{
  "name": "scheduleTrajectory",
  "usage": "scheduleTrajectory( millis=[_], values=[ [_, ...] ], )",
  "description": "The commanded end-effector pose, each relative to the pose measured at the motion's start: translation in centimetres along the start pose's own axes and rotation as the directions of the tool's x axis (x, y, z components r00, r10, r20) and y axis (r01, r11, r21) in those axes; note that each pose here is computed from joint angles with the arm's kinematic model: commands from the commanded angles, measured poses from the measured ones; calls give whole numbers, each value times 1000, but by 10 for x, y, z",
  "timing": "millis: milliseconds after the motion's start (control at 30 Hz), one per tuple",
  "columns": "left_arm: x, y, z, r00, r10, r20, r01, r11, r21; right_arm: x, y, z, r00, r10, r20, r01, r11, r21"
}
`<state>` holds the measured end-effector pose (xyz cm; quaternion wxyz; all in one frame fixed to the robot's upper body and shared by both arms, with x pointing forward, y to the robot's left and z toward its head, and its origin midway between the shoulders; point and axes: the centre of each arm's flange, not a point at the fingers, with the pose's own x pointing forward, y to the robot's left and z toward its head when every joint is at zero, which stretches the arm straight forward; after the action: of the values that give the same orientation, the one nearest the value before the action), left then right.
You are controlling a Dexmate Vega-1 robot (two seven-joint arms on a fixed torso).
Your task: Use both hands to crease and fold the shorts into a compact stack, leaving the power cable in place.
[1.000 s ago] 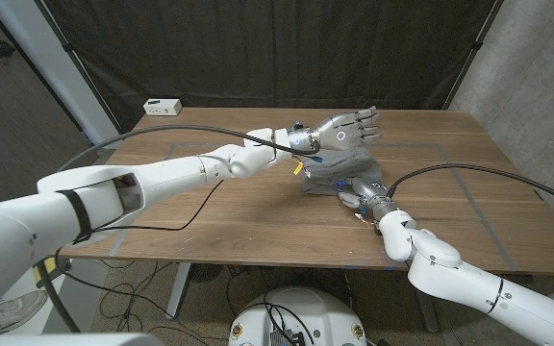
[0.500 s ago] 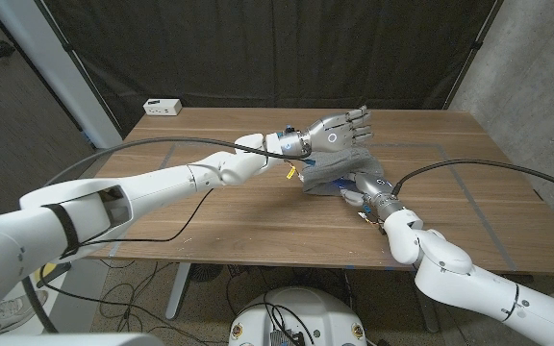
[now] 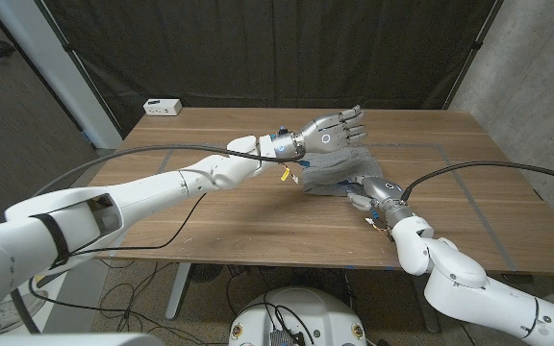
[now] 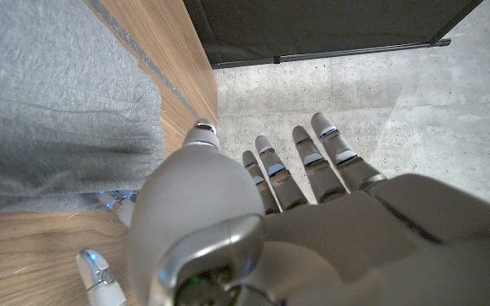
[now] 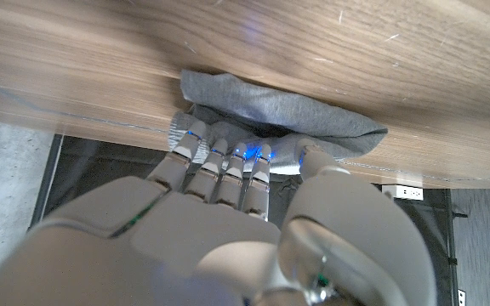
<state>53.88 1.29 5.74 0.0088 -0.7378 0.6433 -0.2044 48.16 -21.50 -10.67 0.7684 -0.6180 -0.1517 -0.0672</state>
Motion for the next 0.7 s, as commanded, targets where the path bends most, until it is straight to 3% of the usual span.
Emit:
scheduleTrajectory(
  millis=[33,367,500,700],
  values=[
    [-16,3,-10,996,-45,-81,42,998,-37,-16,-5,-6,999,-33,-33,33,999,6],
    [-32,4,-24,963,-167,-212,124,972,-200,-24,-15,-15,996,-68,-62,69,997,18],
    [-41,4,-32,927,-234,-292,152,948,-280,-26,-20,-18,994,-83,-70,85,996,27],
    [-55,2,-40,875,-325,-359,175,903,-392,-28,-26,-21,989,-128,-74,131,991,31]
  ],
)
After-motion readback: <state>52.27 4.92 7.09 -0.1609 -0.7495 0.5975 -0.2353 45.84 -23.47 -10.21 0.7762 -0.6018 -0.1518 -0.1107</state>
